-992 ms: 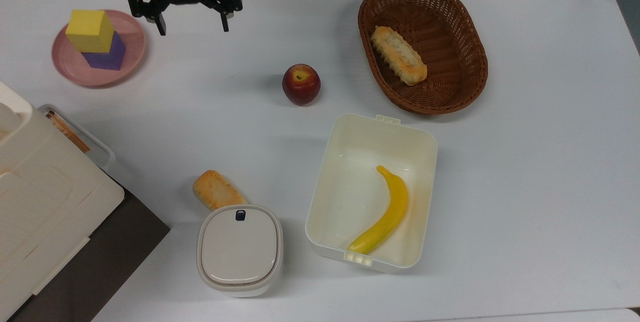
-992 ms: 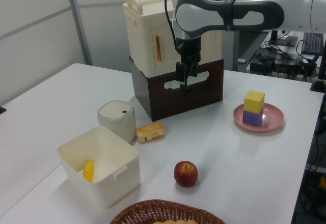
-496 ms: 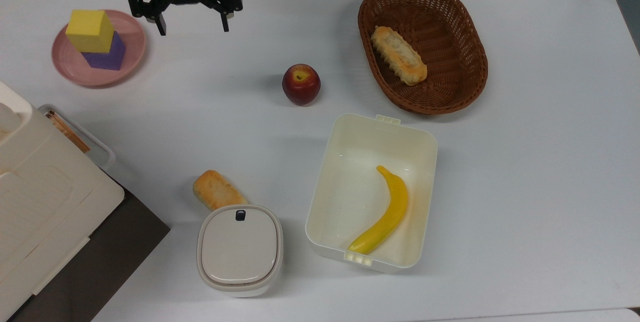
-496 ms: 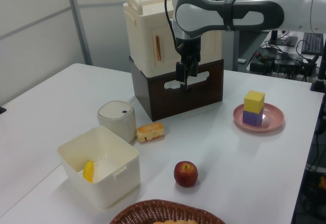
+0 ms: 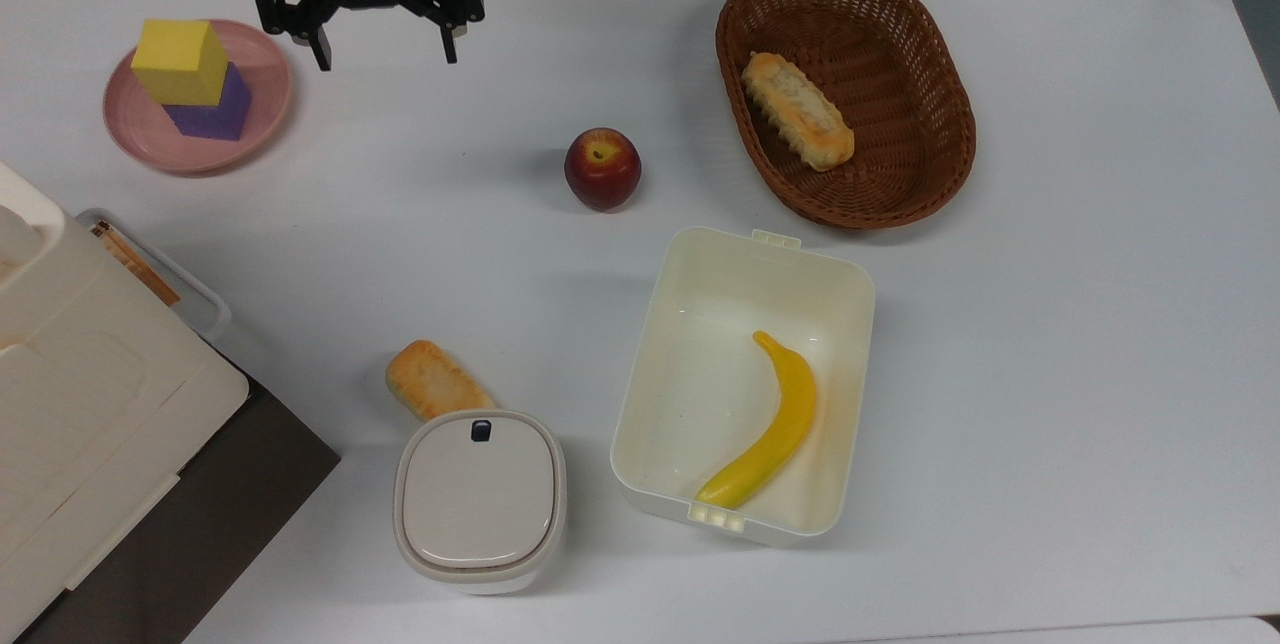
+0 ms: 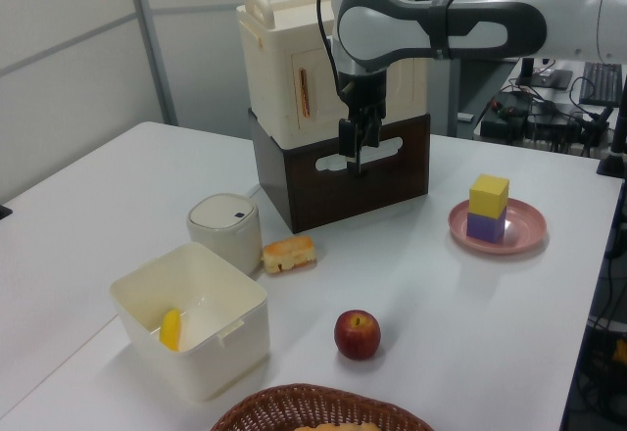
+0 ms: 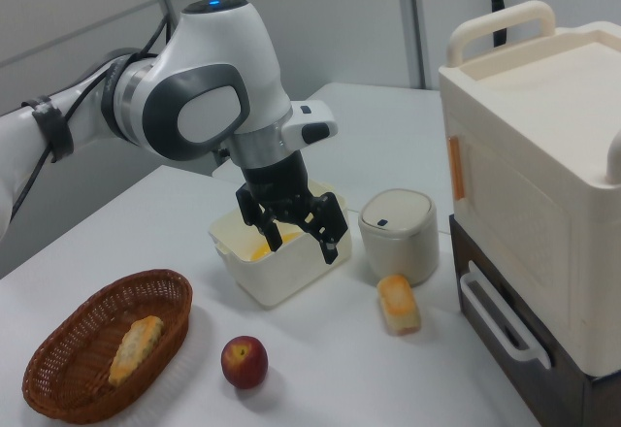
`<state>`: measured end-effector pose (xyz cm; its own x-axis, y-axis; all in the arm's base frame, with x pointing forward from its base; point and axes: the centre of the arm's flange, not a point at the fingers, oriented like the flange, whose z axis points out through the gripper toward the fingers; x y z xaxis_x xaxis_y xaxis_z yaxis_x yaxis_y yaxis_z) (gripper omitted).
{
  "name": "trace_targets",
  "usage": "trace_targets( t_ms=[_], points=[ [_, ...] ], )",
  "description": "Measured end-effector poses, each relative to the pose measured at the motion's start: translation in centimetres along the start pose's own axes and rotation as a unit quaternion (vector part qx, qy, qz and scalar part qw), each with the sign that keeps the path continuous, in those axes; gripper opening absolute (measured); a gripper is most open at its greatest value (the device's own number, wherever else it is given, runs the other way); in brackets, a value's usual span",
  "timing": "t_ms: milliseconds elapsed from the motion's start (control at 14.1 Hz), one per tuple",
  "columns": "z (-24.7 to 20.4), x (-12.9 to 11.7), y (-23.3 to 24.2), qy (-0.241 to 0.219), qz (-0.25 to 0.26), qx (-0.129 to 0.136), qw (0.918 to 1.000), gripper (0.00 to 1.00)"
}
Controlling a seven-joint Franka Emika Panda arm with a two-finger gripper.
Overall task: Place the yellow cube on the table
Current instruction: 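Move the gripper over to the yellow cube on the pink plate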
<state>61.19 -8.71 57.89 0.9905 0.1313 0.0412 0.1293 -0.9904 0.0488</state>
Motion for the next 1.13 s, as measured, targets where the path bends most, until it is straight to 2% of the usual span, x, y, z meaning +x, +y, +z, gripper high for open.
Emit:
trace_targets(
  t_ms=[850, 1133],
  points=[
    [0.0, -0.2, -0.1, -0.005, 0.0, 0.001, 1.0, 1.0],
    [0.3, -1.5, 3.2, -0.025, 0.025, -0.014, 0.9993, 1.0]
  ],
)
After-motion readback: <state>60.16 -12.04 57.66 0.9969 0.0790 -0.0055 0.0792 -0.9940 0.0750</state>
